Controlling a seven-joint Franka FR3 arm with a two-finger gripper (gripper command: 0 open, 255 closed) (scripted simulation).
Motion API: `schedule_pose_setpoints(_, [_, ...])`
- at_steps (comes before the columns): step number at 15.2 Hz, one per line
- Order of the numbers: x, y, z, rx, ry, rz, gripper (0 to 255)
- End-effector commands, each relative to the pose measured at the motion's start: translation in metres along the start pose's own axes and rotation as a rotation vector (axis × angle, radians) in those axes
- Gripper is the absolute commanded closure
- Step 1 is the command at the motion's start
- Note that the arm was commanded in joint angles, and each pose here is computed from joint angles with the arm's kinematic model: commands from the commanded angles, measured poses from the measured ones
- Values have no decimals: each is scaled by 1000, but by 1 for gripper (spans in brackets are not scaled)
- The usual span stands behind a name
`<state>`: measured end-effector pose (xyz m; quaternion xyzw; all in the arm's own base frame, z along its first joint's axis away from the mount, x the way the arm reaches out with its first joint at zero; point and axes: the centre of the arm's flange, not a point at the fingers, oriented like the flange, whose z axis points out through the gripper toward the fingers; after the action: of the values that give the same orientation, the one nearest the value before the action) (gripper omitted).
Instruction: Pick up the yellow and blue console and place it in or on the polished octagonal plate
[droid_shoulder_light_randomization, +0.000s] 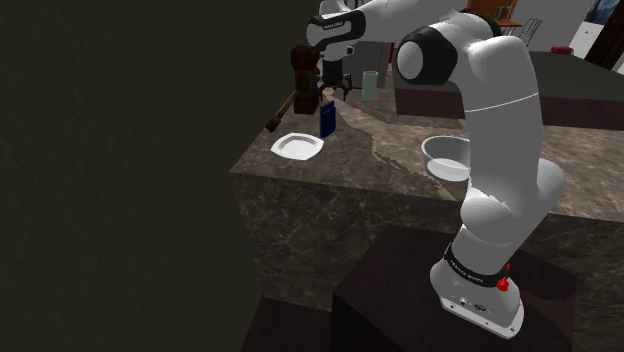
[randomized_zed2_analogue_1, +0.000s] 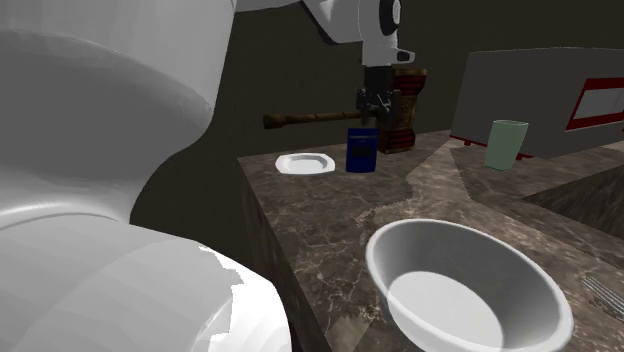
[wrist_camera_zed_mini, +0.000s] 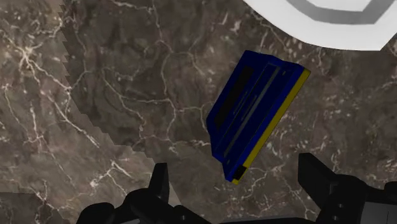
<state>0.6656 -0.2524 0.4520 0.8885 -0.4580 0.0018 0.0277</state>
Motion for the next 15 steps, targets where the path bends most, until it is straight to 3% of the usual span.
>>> schedule_pose_setpoints(1, [11, 0, 4, 0, 2, 21, 0])
schedule_pose_setpoints(8, [11, 0, 39, 0, 2, 21, 0])
schedule_pose_setpoints(15, [11, 0, 39, 0, 2, 21, 0])
